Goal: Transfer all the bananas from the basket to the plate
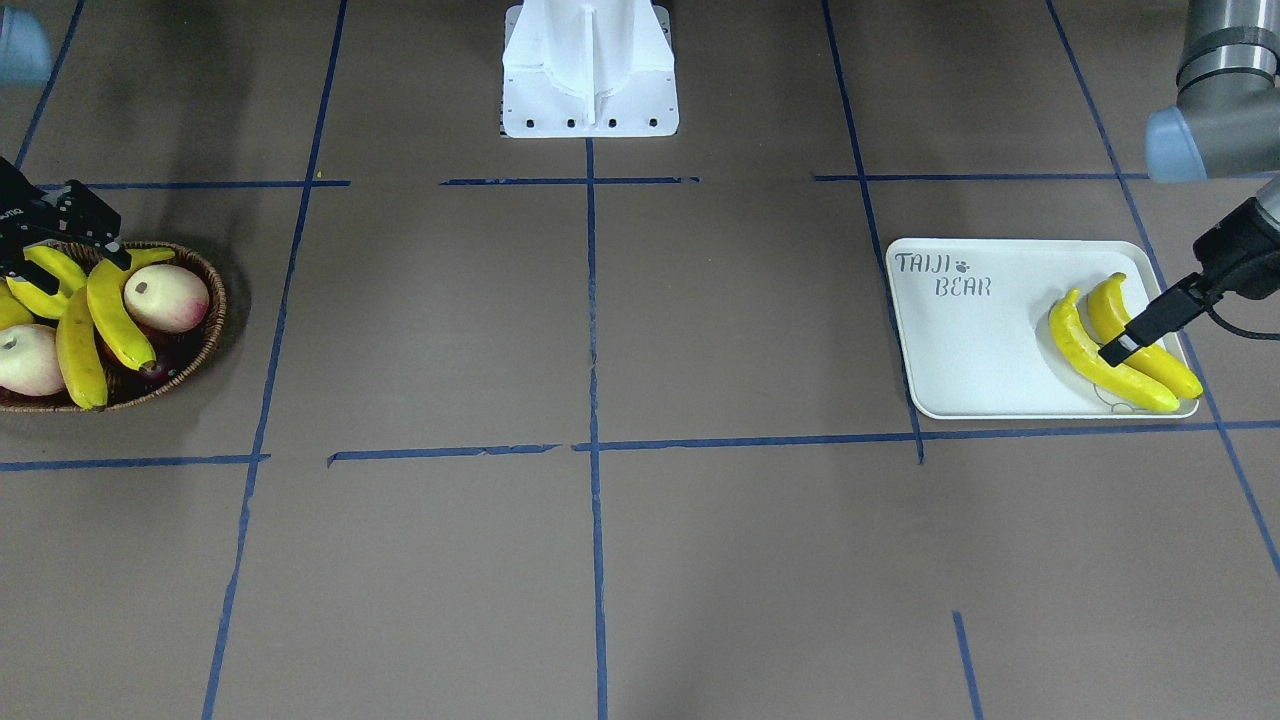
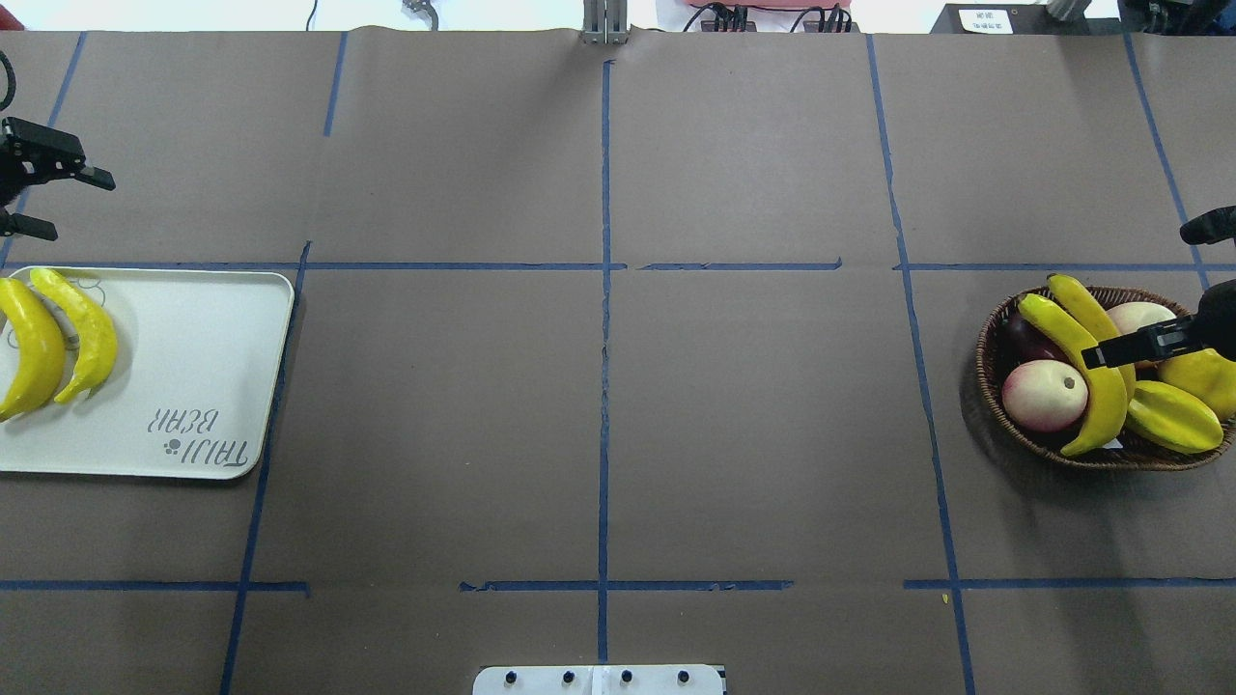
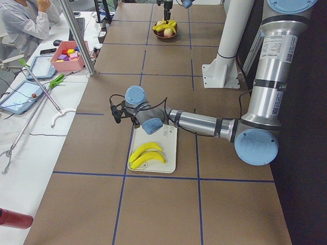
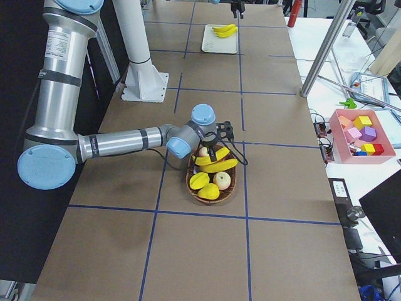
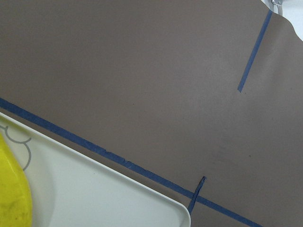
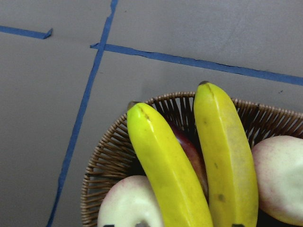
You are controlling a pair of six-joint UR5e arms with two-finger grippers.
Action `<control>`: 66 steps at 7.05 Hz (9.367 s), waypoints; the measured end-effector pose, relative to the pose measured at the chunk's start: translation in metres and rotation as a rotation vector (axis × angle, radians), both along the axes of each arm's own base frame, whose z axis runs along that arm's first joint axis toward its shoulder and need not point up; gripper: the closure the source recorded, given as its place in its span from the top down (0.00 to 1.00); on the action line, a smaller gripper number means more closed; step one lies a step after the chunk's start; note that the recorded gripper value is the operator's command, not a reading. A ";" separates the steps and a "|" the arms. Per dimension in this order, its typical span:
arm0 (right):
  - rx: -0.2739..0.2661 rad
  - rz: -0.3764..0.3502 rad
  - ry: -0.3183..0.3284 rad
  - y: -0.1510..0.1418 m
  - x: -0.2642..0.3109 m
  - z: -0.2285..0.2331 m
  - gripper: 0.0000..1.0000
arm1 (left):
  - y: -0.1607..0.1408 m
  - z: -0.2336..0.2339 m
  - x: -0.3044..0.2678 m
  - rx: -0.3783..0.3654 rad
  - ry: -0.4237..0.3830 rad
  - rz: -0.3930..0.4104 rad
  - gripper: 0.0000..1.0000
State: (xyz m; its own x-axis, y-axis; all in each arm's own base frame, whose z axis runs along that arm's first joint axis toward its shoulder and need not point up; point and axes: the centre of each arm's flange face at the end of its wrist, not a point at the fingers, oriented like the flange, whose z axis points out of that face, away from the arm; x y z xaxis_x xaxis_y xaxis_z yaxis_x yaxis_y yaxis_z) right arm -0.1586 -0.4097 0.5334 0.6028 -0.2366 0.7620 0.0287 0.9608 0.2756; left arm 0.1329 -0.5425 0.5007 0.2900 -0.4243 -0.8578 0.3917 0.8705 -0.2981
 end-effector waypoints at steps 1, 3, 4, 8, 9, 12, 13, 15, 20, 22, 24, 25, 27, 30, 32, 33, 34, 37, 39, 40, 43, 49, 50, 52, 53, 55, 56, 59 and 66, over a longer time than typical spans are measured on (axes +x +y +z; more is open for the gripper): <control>-0.003 0.005 0.016 0.000 0.000 0.006 0.78 | 0.000 0.000 0.000 0.000 0.000 0.000 1.00; 0.004 -0.004 0.050 0.005 -0.011 0.014 0.77 | 0.000 -0.001 0.000 0.002 0.001 0.000 1.00; 0.010 -0.012 0.069 0.009 -0.017 0.018 0.77 | 0.000 -0.001 0.000 0.001 0.001 0.000 1.00; 0.046 -0.046 0.136 0.025 -0.016 0.037 0.76 | 0.000 -0.001 0.000 0.001 0.001 0.000 1.00; 0.050 -0.048 0.144 0.026 -0.018 0.038 0.76 | 0.000 -0.001 0.001 0.000 0.001 0.001 1.00; 0.058 -0.056 0.146 0.026 -0.023 0.037 0.75 | 0.000 0.000 0.001 0.000 0.001 0.001 1.00; 0.060 -0.057 0.150 0.026 -0.026 0.038 0.75 | 0.000 0.000 0.001 -0.001 0.000 0.002 1.00; 0.067 -0.062 0.168 0.029 -0.031 0.041 0.73 | 0.001 0.001 0.003 -0.002 0.000 0.005 1.00; 0.065 -0.071 0.191 0.035 -0.034 0.047 0.28 | 0.001 0.001 0.004 -0.003 0.000 0.007 1.00; 0.069 -0.072 0.188 0.034 -0.035 0.046 0.22 | 0.001 0.002 0.005 -0.004 -0.001 0.008 1.00; 0.068 -0.073 0.189 0.035 -0.034 0.046 0.45 | 0.001 0.001 0.007 -0.003 0.000 0.011 1.00; 0.066 -0.073 0.191 0.035 -0.034 0.047 0.46 | 0.001 0.001 0.007 -0.003 0.000 0.012 1.00; 0.069 -0.069 0.210 0.036 -0.035 0.051 0.49 | 0.001 0.000 0.008 -0.002 0.000 0.013 1.00; 0.091 -0.062 0.246 0.036 -0.041 0.054 0.52 | 0.001 0.001 0.009 -0.004 -0.001 0.014 1.00; 0.094 -0.061 0.251 0.035 -0.043 0.055 0.39 | 0.001 0.002 0.011 -0.005 -0.001 0.018 1.00; 0.095 -0.061 0.251 0.034 -0.044 0.055 0.14 | 0.001 0.002 0.012 -0.005 -0.002 0.020 1.00; 0.097 -0.060 0.252 0.033 -0.044 0.055 0.01 | 0.001 0.002 0.013 -0.005 -0.002 0.021 1.00; 0.100 -0.060 0.246 0.033 -0.042 0.052 0.00 | 0.002 0.002 0.013 -0.005 -0.002 0.021 1.00; 0.109 -0.057 0.230 0.033 -0.039 0.043 0.00 | 0.002 0.002 0.013 -0.005 -0.002 0.021 1.00; 0.110 -0.055 0.221 0.033 -0.037 0.039 0.00 | 0.002 0.002 0.013 -0.005 -0.002 0.022 1.00; 0.069 -0.041 0.187 0.028 -0.015 0.002 0.00 | 0.002 0.002 0.014 -0.005 -0.002 0.022 1.00; 0.095 -0.054 0.188 -0.008 -0.011 -0.108 0.00 | 0.001 -0.001 0.018 -0.003 0.001 0.027 1.00; 0.103 -0.064 0.162 -0.017 -0.019 -0.127 0.00 | 0.000 -0.005 0.019 -0.003 0.005 0.025 1.00; 0.110 -0.074 0.134 -0.023 -0.026 -0.144 0.00 | -0.003 -0.011 0.020 -0.001 0.012 0.021 1.00; 0.112 -0.076 0.126 -0.024 -0.027 -0.148 0.00 | -0.003 -0.014 0.020 0.002 0.014 0.020 1.00; 0.115 -0.091 0.098 -0.024 -0.030 -0.156 0.00 | -0.002 -0.016 0.020 0.006 0.016 0.020 1.00; 0.119 -0.099 0.081 -0.024 -0.032 -0.162 0.00 | -0.002 -0.017 0.020 0.006 0.016 0.020 1.00; 0.150 -0.108 0.005 -0.034 -0.039 -0.200 0.00 | -0.005 -0.023 0.022 0.010 0.022 0.020 1.00; 0.061 0.038 -0.137 -0.077 -0.149 -0.330 0.00 | -0.038 -0.149 0.090 -0.172 0.207 -0.038 1.00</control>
